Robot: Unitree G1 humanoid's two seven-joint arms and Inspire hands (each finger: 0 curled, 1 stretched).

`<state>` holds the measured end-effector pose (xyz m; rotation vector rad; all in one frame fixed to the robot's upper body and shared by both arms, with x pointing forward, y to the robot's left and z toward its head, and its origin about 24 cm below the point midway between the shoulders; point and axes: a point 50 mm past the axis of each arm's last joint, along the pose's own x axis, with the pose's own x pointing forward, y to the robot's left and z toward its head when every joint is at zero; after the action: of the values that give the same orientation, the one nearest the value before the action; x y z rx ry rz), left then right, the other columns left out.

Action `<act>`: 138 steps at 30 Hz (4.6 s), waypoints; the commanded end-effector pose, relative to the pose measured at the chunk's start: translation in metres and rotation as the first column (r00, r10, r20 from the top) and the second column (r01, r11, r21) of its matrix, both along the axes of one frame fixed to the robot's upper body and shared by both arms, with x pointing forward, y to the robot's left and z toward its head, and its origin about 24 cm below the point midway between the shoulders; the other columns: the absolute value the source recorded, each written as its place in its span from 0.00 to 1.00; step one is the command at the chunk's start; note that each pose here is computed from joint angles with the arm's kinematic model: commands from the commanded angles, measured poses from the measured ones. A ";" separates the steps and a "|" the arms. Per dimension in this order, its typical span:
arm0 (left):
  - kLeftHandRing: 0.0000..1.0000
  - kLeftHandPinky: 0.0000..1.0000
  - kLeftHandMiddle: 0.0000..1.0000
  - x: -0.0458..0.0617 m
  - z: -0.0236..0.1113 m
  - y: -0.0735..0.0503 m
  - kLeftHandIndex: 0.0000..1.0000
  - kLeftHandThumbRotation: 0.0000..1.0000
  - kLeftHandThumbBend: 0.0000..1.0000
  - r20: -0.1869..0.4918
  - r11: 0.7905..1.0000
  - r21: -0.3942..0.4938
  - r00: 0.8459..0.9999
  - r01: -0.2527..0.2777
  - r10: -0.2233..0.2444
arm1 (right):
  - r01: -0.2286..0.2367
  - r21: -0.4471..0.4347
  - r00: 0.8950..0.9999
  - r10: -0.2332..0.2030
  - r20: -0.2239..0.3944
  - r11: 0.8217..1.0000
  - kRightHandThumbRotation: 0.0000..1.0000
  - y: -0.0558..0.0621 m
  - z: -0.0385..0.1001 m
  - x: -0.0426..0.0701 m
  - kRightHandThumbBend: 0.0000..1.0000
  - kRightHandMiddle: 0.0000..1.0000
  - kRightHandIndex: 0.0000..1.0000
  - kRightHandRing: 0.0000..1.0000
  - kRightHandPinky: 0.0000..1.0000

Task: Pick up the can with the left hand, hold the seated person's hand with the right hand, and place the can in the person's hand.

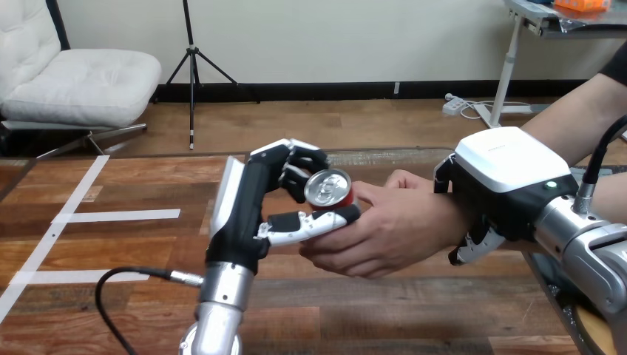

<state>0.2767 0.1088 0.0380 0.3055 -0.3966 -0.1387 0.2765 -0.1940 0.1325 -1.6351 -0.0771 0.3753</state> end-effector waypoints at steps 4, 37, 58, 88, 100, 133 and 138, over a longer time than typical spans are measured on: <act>0.41 0.35 0.47 0.013 0.039 -0.013 0.52 0.00 0.69 0.171 0.998 -0.022 0.984 0.058 -0.053 | -0.046 0.000 0.995 0.046 0.090 0.999 0.00 0.012 0.019 0.005 0.84 0.50 0.50 0.43 0.36; 0.40 0.35 0.46 0.009 0.037 -0.016 0.52 0.00 0.68 0.173 0.995 -0.002 0.980 0.098 -0.096 | -0.052 0.007 0.994 0.051 0.097 0.999 0.00 0.010 0.017 0.006 0.82 0.48 0.50 0.41 0.34; 0.40 0.35 0.47 0.006 0.034 -0.015 0.52 0.00 0.68 0.173 0.995 0.011 0.980 0.103 -0.103 | -0.023 -0.018 0.998 0.025 0.063 1.000 0.00 0.008 0.016 0.005 0.85 0.69 0.67 0.65 0.57; 0.41 0.36 0.47 0.007 0.032 -0.010 0.54 0.00 0.68 0.149 0.995 0.019 0.983 0.101 -0.103 | -0.022 -0.032 0.996 0.025 0.085 0.999 0.00 0.005 0.013 0.005 0.87 0.72 0.71 0.69 0.64; 0.41 0.37 0.48 0.006 0.030 -0.007 0.55 0.00 0.69 0.152 0.995 0.026 0.983 0.098 -0.101 | -0.016 -0.016 0.995 0.018 0.093 1.000 0.00 0.003 0.011 0.004 0.87 0.72 0.72 0.70 0.65; 0.49 0.42 0.56 -0.001 0.027 0.002 0.63 0.02 0.71 0.081 0.988 0.073 0.986 0.138 -0.144 | -0.006 0.047 0.991 0.000 0.130 0.999 0.00 0.001 0.008 -0.006 0.88 0.74 0.73 0.72 0.65; 0.58 0.48 0.64 -0.004 0.027 0.006 0.68 0.10 0.72 0.070 0.982 0.137 0.988 0.130 -0.140 | -0.010 0.063 0.989 0.001 0.147 0.998 0.00 0.001 0.008 -0.008 0.88 0.75 0.74 0.72 0.65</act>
<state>0.2715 0.1093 0.0468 0.3518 -0.4160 -0.2824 0.2673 -0.1932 0.1221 -1.6368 -0.1144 0.3667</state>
